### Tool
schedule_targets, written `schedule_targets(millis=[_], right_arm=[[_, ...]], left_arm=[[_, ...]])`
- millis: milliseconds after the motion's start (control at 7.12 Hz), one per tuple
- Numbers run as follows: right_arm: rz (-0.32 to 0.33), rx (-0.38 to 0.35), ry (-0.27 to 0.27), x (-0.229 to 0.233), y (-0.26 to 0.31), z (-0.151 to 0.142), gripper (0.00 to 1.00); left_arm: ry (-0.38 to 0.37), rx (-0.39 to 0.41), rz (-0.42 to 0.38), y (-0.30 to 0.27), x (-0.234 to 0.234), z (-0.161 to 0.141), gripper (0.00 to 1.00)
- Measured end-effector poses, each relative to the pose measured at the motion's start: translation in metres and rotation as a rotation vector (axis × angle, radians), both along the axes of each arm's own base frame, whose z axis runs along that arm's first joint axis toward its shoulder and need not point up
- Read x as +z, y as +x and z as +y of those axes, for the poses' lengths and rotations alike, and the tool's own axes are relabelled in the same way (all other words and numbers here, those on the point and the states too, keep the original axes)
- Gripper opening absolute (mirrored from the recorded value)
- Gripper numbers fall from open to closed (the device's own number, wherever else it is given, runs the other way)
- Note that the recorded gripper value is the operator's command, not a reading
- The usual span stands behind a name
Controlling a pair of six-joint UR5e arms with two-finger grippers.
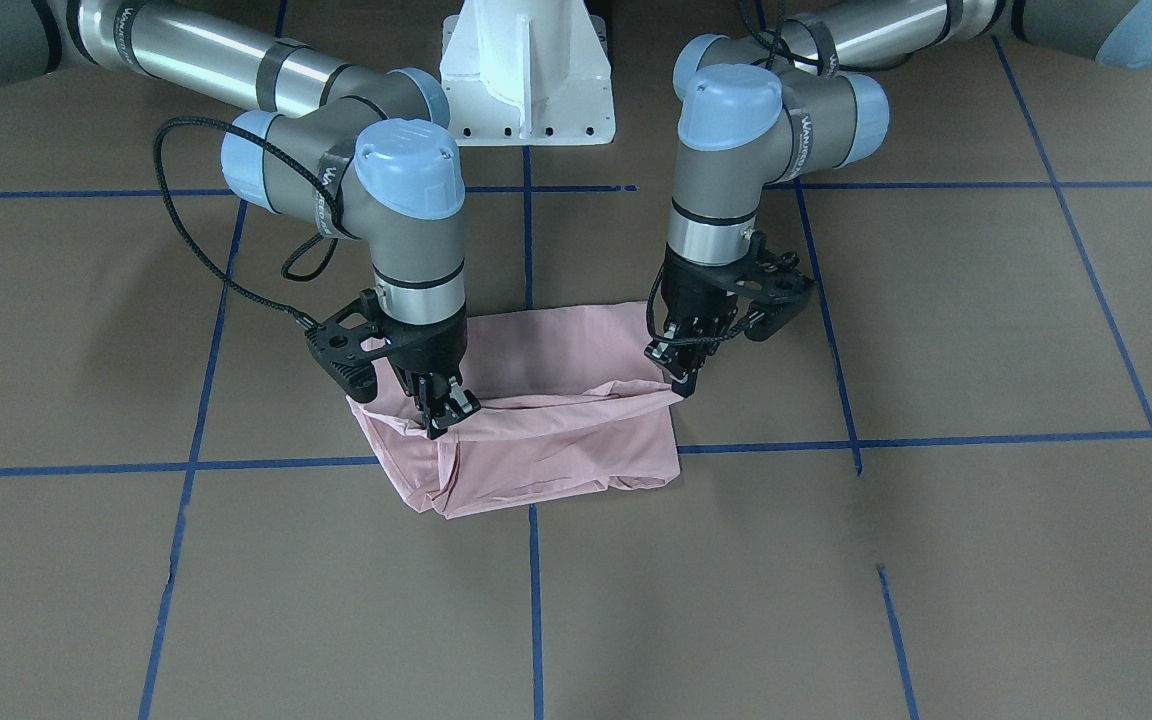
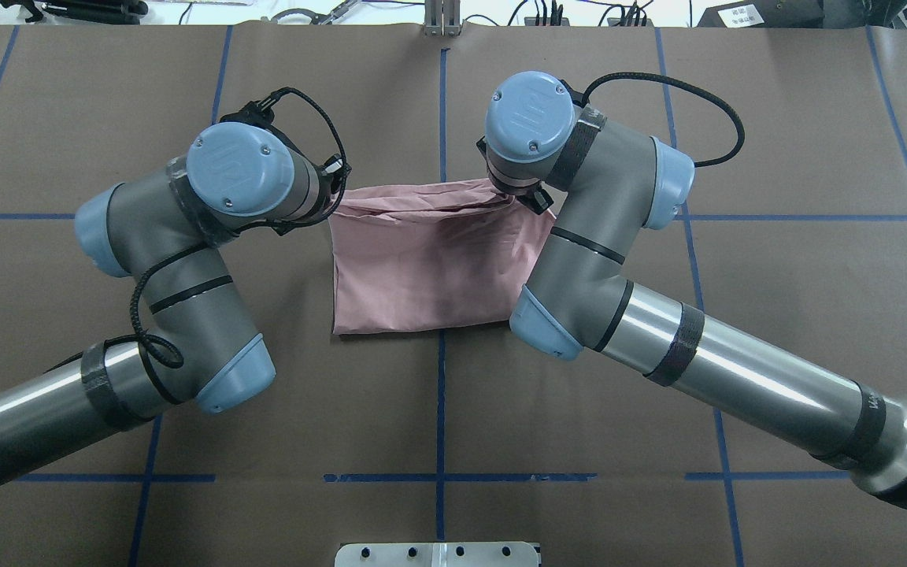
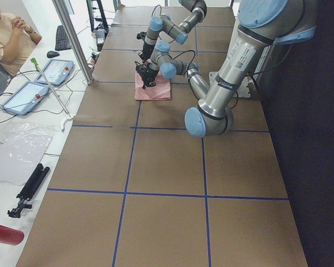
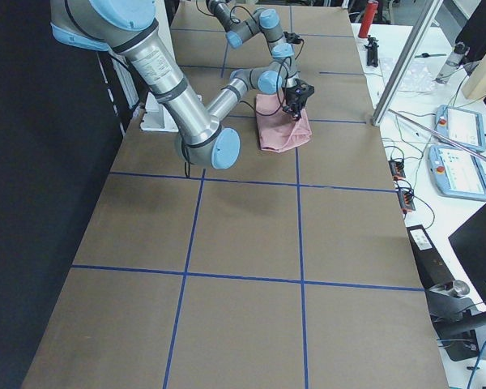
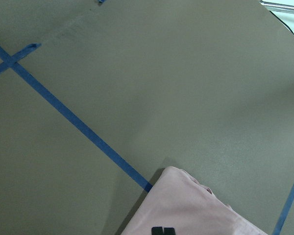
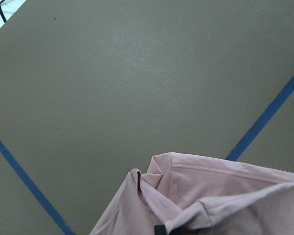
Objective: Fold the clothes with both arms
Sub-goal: 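Lift the near edge with both grippers and fold it over toward the far edge, then release the folded shirt and lift both grippers away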
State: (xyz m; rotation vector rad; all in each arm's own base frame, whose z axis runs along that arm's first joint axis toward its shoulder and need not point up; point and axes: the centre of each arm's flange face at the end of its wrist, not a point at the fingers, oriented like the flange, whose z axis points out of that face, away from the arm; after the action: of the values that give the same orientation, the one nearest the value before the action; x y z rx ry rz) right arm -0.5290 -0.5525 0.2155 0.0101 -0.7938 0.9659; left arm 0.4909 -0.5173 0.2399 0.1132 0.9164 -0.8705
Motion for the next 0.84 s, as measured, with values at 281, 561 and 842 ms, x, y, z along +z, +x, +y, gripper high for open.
schedule_targets(millis=[281,561,842], right_arm=[[-0.007,-0.012,0.041,0.013,-0.029,-0.040,1.00],[-0.040,-0.049,0.136,0.017,-0.014,-0.108,1.00],[-0.028,-0.107,0.174,0.042,0.042,-0.121,1.00]], left_arm=[[0.110,-0.019,-0.067,0.016,0.032,-0.043,0.48],[0.229,-0.022,-0.143,-0.014,0.079,-0.082,1.00],[0.268,-0.008,-0.119,-0.037,0.080,-0.074,1.00]])
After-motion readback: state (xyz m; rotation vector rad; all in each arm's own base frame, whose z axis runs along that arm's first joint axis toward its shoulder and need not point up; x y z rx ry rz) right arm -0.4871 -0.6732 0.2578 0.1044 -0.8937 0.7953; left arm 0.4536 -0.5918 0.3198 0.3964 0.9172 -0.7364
